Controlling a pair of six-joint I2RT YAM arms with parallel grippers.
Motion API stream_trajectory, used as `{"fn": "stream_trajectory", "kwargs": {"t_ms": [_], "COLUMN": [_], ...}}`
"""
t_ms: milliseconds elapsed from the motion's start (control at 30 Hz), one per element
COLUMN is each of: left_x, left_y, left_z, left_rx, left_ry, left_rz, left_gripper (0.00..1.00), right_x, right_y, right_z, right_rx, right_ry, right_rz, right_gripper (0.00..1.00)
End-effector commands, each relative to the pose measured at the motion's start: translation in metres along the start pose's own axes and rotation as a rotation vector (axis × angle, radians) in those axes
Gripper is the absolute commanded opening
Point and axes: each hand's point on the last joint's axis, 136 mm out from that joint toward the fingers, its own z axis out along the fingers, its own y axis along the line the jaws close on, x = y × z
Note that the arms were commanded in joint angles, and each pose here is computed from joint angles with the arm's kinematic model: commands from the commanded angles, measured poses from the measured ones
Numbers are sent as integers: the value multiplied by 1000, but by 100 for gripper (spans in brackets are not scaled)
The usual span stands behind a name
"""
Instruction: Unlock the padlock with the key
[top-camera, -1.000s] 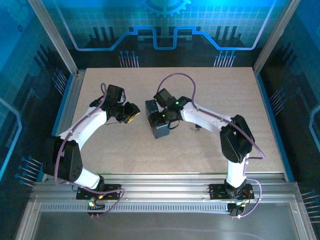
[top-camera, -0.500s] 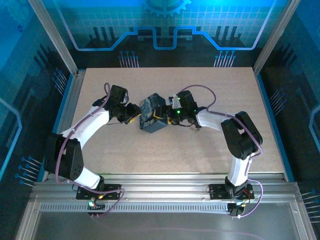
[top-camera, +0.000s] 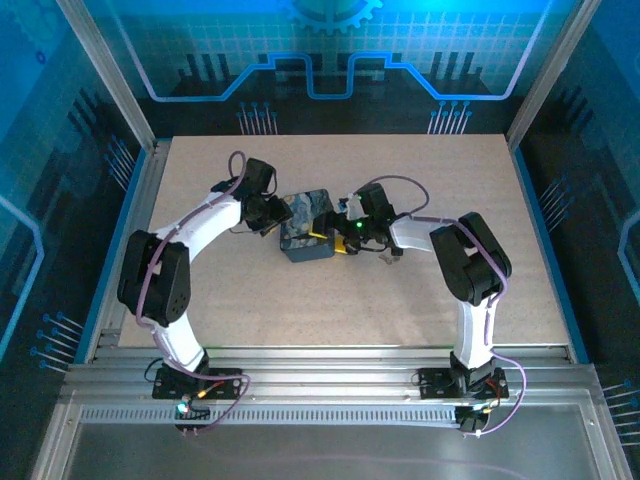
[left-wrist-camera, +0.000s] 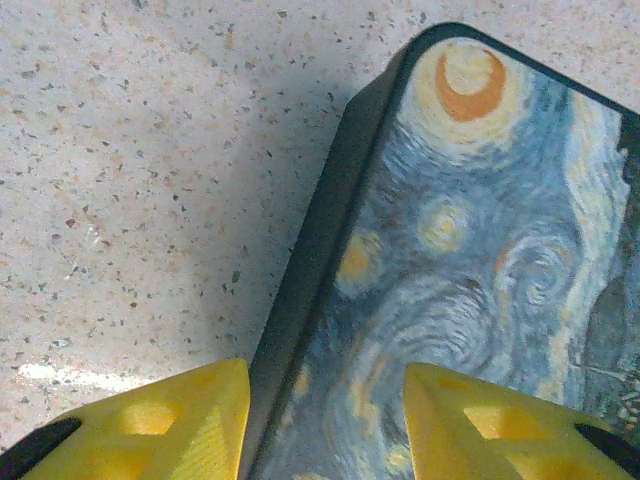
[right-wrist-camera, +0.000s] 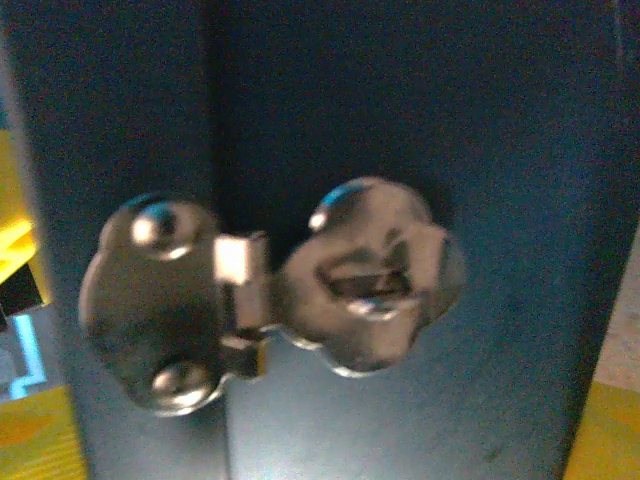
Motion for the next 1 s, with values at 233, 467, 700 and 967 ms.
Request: {"fn": "stream_trajectory", "kwargs": {"t_ms": [233,467,700,967], "left_x": [-5,-9,-16,-30], "left_y": [0,1,8,30], "left_z": [-9,-27,-40,-52], "left_rx": [-33,-35,-29,-65], "left_ry": [-33,-63,-87,-116], "left_rz": [31,46,28,-34], "left_gripper": [45,45,45,46], "right_x": [3,15,22,6], "right_y": [-10,-9,22,100], "right_z": [-4,8,35,92], "right_rx": [176,276,203,45], "right_ry": [72,126,134,144], "right_rz": [-114,-177,-204,-273], "right_gripper": [100,100,100,100]}}
